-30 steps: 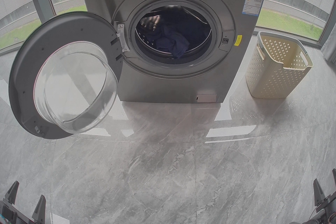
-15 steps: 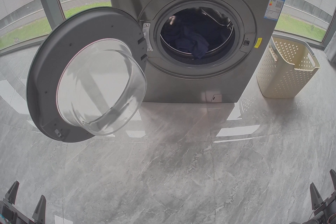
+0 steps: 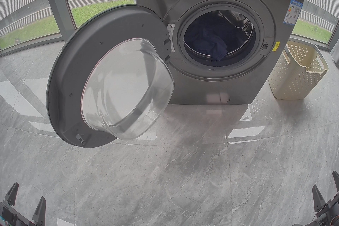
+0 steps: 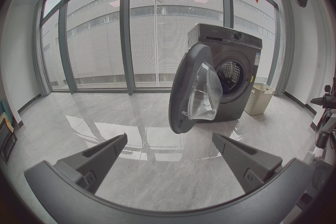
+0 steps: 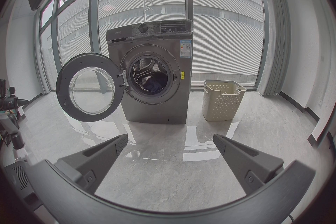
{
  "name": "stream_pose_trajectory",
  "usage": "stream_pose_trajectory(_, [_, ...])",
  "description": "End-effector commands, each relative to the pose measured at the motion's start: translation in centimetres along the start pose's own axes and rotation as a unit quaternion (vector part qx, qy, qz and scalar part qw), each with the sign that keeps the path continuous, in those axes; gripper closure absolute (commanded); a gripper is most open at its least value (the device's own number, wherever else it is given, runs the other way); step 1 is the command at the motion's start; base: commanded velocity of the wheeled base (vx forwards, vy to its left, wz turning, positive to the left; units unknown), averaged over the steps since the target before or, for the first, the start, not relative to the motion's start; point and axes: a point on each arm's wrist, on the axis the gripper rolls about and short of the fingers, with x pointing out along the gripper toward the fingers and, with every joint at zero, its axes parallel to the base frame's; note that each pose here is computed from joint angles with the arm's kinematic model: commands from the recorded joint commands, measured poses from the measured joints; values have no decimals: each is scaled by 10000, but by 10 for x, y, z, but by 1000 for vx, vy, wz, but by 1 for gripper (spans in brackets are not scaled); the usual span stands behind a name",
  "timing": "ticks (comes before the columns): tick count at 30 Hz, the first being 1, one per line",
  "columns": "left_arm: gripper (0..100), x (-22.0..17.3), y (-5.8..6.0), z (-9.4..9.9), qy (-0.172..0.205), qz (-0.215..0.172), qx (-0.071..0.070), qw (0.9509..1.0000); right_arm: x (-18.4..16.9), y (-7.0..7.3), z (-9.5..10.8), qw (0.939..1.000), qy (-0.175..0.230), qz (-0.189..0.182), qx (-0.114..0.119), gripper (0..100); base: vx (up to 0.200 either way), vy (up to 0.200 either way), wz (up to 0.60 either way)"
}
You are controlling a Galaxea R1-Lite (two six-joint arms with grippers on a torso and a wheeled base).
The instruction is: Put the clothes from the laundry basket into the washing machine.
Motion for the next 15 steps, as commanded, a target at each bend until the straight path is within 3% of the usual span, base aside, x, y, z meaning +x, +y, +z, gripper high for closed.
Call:
stream_pose_trajectory(1, [0, 0, 0, -2, -72, 15, -55, 10000, 0, 0, -5, 10000, 35, 1, 13, 0, 0, 0, 0])
stream_pose_trajectory(3, [0, -4, 0, 16, -493, -29, -116, 9987, 0, 0, -5, 10000, 35, 1, 6, 0, 0, 0, 0])
stream_pose_trajectory(4, [0, -11, -1, 41, -843, -98, -158, 9963, 0, 0, -5, 10000, 35, 8, -2, 0, 0, 0, 0])
stream_pose_trajectory(5, [0, -11, -1, 58, -848, -260, -170, 9959, 0, 0, -5, 10000, 35, 1, -2, 0, 0, 0, 0])
stream_pose_trajectory(6, [0, -10, -1, 61, -824, -313, -167, 9960, 0, 0, -5, 10000, 35, 1, -2, 0, 0, 0, 0])
stream_pose_trajectory(9, [0, 18, -2, 83, -30, -836, -222, 9963, 1, 0, -5, 10000, 43, 8, -2, 0, 0, 0, 0])
stream_pose_trajectory(15, [0, 65, -7, 104, 295, -1444, -283, 9887, 0, 0, -5, 10000, 35, 8, 13, 0, 0, 0, 0])
